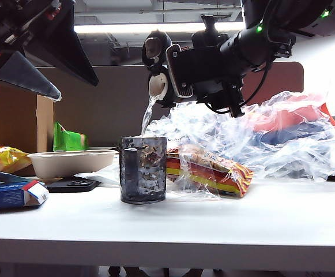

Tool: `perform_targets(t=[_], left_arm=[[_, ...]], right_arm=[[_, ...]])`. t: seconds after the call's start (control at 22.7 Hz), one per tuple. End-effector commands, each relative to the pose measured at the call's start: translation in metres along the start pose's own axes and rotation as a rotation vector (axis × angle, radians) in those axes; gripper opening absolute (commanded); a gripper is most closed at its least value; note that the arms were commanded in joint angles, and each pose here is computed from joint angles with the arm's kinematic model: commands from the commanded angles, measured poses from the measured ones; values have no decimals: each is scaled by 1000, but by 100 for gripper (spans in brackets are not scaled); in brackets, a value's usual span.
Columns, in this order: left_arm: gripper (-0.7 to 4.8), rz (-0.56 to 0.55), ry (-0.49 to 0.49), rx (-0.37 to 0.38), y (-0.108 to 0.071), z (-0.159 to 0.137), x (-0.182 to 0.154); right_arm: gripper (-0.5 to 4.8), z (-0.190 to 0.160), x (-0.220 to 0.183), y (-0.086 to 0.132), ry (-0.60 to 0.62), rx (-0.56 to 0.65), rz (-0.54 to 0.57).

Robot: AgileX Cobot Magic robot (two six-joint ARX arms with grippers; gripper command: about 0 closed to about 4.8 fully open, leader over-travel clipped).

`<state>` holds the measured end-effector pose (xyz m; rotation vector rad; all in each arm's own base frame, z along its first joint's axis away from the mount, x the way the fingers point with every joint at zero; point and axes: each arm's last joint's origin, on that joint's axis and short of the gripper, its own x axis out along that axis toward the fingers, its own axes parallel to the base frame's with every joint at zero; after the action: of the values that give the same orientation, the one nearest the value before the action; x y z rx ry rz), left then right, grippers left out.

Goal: Pick up the black thermos, pour some water into the cup, then place the black thermos back on the table.

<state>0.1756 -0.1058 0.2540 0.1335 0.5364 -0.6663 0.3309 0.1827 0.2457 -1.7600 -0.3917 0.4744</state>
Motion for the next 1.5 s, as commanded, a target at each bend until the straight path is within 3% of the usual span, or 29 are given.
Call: perform_targets(t=[0.04,0.44,0.75,0.88,0.97,1.06,1.19,1.32,1.41,1.5], left_arm=[[479,0,-15,10,0,3,-1],[479,0,-16,10,0,3,-1],[479,0,-17,11,0,3,-1],[479,0,-17,10,0,3,-1],[479,0,-16,11,0,3,-1],[479,-4,-17,10,0,3,-2],[479,-5,-27,12,-1,4,-4],[479,-7,-41,14,-1,5,-7],[479,-9,-43,14,-1,5,-7],[479,-25,-46,16,-2,5,-8]], right_arm=[[165,-3,-1,-14,22,-5,-91],[165,-3,-1,-14,21,9,-91],[167,2,-1,-13,12,522,-77],[167,3,-1,-13,-1,841,-80],[167,2,-2,-14,-9,1141,-84],[171,1,-4,-15,14,1357,-90],[172,-1,-16,-23,64,1524,-35],[194,0,-51,-40,66,1564,-6],[227,1,-79,-36,67,1641,-12],[234,5,-107,-18,69,1688,-12]])
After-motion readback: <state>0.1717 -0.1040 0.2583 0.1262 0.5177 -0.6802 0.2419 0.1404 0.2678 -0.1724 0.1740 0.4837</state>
